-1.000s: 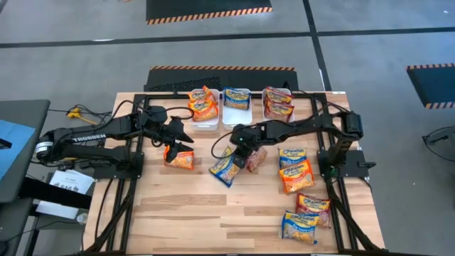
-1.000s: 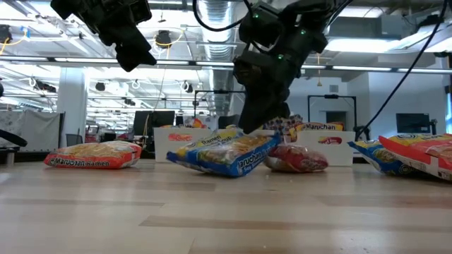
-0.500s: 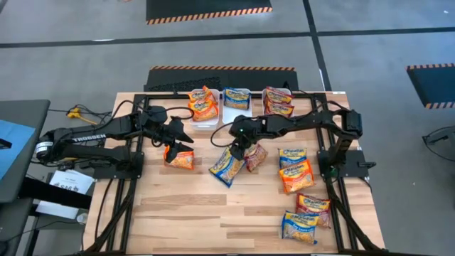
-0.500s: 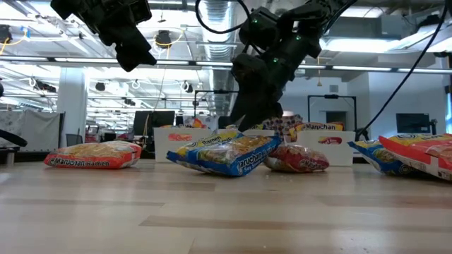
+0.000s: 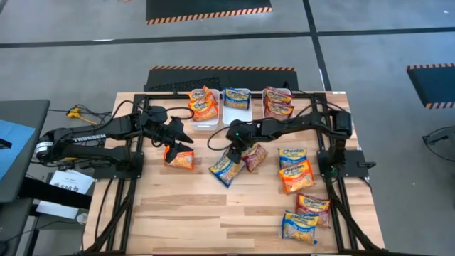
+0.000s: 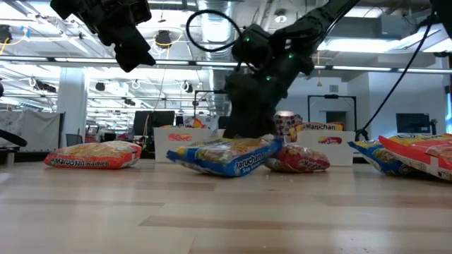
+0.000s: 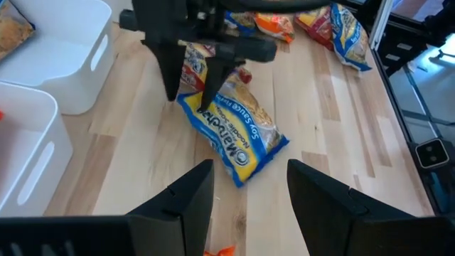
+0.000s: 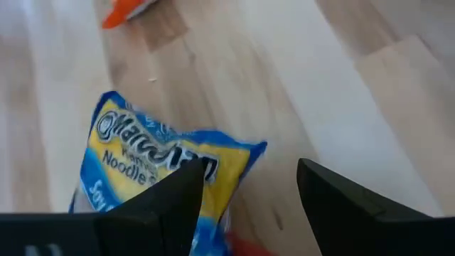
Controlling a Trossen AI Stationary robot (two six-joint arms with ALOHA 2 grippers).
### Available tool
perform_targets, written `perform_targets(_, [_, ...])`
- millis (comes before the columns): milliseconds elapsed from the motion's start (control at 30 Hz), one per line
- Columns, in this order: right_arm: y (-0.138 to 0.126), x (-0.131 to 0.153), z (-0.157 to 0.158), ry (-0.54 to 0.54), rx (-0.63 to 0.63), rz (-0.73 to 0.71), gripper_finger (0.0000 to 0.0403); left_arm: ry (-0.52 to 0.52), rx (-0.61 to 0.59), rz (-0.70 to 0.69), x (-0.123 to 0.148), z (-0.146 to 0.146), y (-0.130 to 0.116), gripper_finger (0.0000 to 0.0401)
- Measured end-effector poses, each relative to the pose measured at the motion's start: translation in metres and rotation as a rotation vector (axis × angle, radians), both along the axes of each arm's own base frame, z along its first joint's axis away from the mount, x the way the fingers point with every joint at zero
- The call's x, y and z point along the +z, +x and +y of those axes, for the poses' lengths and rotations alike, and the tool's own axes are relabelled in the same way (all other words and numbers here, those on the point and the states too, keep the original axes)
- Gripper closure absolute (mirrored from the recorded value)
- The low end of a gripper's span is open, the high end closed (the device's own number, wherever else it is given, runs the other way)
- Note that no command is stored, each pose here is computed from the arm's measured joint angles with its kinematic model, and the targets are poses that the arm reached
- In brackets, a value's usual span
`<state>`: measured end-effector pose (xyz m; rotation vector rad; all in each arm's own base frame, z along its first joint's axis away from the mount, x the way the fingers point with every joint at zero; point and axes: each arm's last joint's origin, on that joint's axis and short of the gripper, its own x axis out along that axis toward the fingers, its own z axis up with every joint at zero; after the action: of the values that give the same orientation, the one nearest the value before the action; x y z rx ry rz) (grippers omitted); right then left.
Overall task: Sort Maruchan noodles
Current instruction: Put the blue noodle pack into the middle white bin
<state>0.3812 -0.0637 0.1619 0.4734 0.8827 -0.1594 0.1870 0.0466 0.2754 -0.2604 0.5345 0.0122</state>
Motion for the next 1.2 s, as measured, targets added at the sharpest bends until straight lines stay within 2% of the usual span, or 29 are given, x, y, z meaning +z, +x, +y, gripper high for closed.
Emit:
perform_targets(100, [0.001, 0.005, 0.000, 0.020, 0.008, -0.031, 0.0153, -0.001, -0.001, 0.002, 0.000, 0.000, 0.000, 0.0237])
perform_targets(300, [0.000, 0.002, 0.003, 0.063, -0.004, -0.002, 0.0154, 0.002, -0.001, -0.001, 0.000, 0.000, 0.000, 0.0237])
perform_targets(567, [0.003, -0.016, 0.005, 0.095, -0.027, 0.048, 0.0165, 0.009, -0.002, 0.001, 0.000, 0.000, 0.000, 0.0237])
perform_targets(700, [0.003, -0.016, 0.006, 0.094, -0.024, 0.048, 0.0217, 0.010, -0.002, 0.001, 0.000, 0.000, 0.000, 0.0237])
perform_targets(933, [0.004, -0.016, 0.006, 0.110, -0.037, 0.040, 0.0380, 0.010, -0.001, 0.001, 0.000, 0.000, 0.000, 0.0237])
perform_targets(1200, [0.009, -0.009, 0.005, 0.106, -0.035, 0.020, 0.0392, 0.009, -0.001, 0.001, 0.000, 0.000, 0.000, 0.0237])
